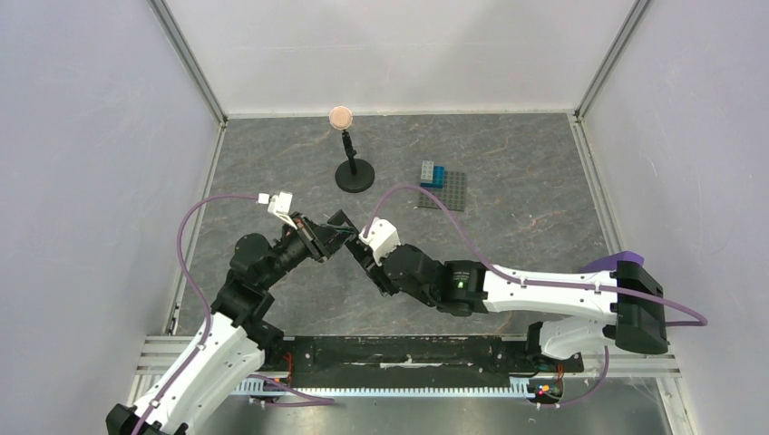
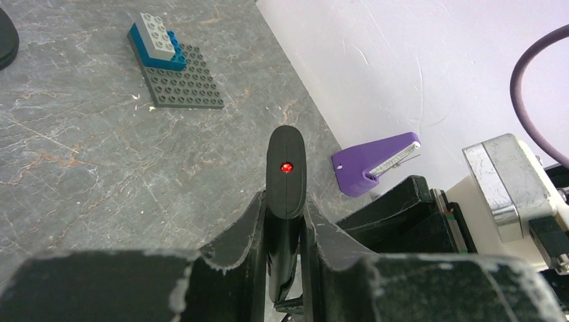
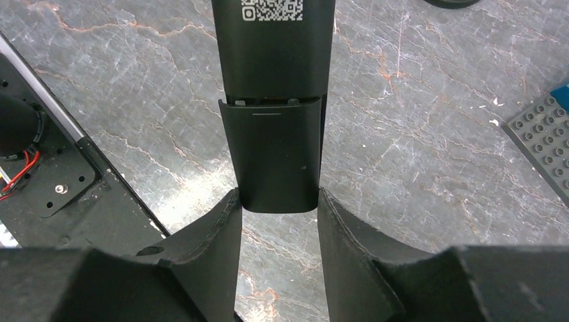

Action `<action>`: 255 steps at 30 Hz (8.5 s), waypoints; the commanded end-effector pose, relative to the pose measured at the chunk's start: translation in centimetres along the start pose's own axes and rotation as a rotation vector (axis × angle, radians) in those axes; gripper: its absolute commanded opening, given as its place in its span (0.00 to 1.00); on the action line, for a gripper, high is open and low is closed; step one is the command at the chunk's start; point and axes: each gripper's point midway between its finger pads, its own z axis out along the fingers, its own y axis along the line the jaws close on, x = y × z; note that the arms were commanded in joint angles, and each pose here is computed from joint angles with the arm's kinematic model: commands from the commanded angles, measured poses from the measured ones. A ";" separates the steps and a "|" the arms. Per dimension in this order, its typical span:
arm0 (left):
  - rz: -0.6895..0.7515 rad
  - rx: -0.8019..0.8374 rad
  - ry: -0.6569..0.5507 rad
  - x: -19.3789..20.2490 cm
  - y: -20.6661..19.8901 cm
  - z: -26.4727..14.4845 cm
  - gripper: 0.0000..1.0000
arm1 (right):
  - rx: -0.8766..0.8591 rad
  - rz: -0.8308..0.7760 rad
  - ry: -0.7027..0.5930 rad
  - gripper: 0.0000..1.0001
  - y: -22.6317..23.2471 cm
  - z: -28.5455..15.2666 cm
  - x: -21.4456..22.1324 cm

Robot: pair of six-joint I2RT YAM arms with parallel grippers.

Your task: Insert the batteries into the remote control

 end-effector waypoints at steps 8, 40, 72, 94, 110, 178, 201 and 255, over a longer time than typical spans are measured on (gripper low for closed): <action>-0.120 0.092 -0.021 -1.0 -2.5 0.3 0.02 | -0.028 0.065 -0.056 0.45 1.1 0.9 -5.1; 0.129 0.113 -0.091 -1.5 -2.1 -0.7 0.02 | -0.162 0.188 0.204 0.38 1.0 2.0 -1.2; 0.047 0.068 -0.041 -0.3 -1.1 -0.6 0.02 | -0.078 0.322 0.162 0.37 -2.4 1.9 -0.6; -0.293 0.013 0.005 1.1 0.1 1.1 0.02 | -0.125 0.611 0.128 0.40 -4.4 1.7 1.3; -0.706 -0.114 -0.039 1.9 2.7 1.9 0.02 | -0.092 0.877 0.008 0.41 -6.4 1.0 0.5; -0.492 -0.327 0.104 5.7 7.2 2.0 0.02 | -0.296 0.142 0.242 0.55 -1.7 1.6 4.1; -0.407 -0.139 0.134 6.2 5.1 2.3 0.02 | -0.332 0.161 0.239 0.40 -1.0 2.6 4.2; -0.727 0.002 -0.117 -1.6 0.0 2.3 0.02 | -0.379 0.946 -0.367 0.96 -5.3 -5.4 -7.6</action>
